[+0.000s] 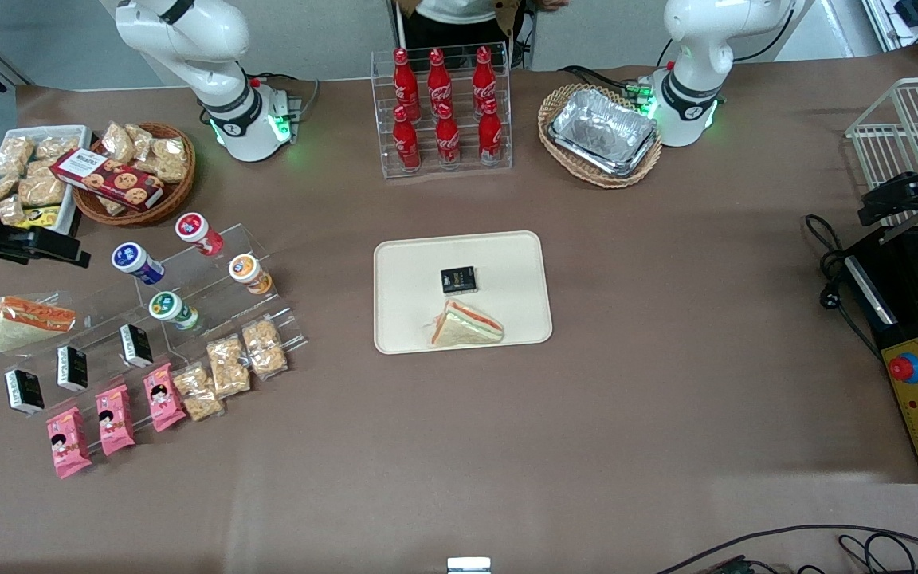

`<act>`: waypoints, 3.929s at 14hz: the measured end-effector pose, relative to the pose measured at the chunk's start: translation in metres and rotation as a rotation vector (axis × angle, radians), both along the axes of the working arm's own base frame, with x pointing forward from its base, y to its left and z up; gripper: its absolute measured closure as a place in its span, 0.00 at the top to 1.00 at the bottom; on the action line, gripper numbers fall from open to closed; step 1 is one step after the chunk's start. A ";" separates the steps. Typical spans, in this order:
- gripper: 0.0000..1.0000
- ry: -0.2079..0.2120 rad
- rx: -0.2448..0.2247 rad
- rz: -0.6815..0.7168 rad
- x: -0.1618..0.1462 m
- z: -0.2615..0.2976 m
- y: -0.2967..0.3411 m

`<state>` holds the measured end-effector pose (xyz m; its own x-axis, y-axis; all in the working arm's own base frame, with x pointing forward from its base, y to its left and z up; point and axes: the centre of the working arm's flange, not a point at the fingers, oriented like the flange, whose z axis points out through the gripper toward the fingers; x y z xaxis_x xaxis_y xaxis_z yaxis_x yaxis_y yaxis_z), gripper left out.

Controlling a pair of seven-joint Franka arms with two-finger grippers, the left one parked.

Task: Place green gum on tray
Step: 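Move the right gripper down over the green-labelled gum bottle in the rack, then close the right gripper on the green-labelled gum bottle's cap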

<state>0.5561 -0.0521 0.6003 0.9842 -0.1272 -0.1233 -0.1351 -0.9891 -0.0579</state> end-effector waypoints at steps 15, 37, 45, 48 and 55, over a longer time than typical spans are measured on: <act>1.00 0.003 -0.006 0.007 -0.024 -0.002 0.008; 1.00 -0.033 0.001 0.103 -0.021 -0.256 -0.003; 0.96 -0.040 0.003 0.150 -0.036 -0.283 -0.004; 0.65 -0.045 0.009 0.204 -0.037 -0.283 -0.013; 0.59 -0.005 0.033 0.252 -0.011 -0.208 -0.016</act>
